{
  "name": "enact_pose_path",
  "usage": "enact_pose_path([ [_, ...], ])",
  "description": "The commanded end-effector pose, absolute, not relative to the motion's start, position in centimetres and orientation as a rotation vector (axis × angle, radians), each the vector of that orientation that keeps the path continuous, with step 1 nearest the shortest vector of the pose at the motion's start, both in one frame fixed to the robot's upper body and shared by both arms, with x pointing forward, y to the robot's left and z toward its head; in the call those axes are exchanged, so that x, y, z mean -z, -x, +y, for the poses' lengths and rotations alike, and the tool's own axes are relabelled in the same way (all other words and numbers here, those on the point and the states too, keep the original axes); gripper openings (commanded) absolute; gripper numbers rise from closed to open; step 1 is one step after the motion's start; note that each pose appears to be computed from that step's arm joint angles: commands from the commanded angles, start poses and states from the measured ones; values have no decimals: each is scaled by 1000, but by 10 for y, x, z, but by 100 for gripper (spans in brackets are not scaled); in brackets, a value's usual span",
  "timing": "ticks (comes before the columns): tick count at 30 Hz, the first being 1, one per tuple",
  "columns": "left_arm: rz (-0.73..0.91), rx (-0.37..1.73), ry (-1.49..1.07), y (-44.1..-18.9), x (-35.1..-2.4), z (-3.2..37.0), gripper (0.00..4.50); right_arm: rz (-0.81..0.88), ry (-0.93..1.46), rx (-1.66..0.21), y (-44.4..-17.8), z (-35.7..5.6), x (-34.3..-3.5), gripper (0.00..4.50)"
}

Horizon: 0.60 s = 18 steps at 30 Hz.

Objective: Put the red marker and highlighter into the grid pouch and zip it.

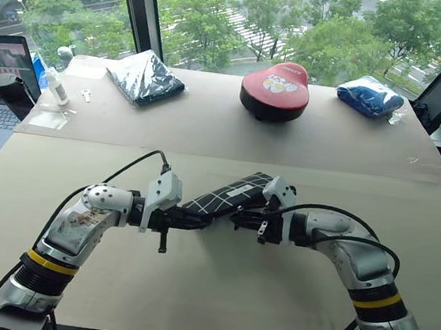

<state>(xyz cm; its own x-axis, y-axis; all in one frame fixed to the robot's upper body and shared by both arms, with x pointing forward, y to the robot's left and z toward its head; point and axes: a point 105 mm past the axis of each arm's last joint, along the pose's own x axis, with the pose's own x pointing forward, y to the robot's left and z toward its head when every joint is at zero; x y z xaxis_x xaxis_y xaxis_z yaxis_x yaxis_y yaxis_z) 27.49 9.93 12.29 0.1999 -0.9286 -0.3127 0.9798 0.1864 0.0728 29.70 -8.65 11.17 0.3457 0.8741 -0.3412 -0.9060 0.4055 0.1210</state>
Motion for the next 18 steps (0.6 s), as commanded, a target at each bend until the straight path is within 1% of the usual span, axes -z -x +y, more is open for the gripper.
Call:
enact_pose_path([
  [1,165,1368,-294,-274,-133,96,0,326,128,-1110,-299,-102,-126,2],
  [5,163,1367,-291,-274,-133,96,0,359,175,-1068,-295,-133,-125,2],
  [9,164,1368,-288,-274,-133,96,0,385,258,-920,-309,-175,-125,2],
  [13,165,1370,-286,-273,-132,95,0,398,314,-785,-323,-217,-135,2],
  [15,165,1371,-286,-274,-132,95,0,399,329,-753,-326,-231,-139,2],
  [18,164,1373,-286,-274,-132,95,0,394,325,-775,-325,-228,-137,2],
])
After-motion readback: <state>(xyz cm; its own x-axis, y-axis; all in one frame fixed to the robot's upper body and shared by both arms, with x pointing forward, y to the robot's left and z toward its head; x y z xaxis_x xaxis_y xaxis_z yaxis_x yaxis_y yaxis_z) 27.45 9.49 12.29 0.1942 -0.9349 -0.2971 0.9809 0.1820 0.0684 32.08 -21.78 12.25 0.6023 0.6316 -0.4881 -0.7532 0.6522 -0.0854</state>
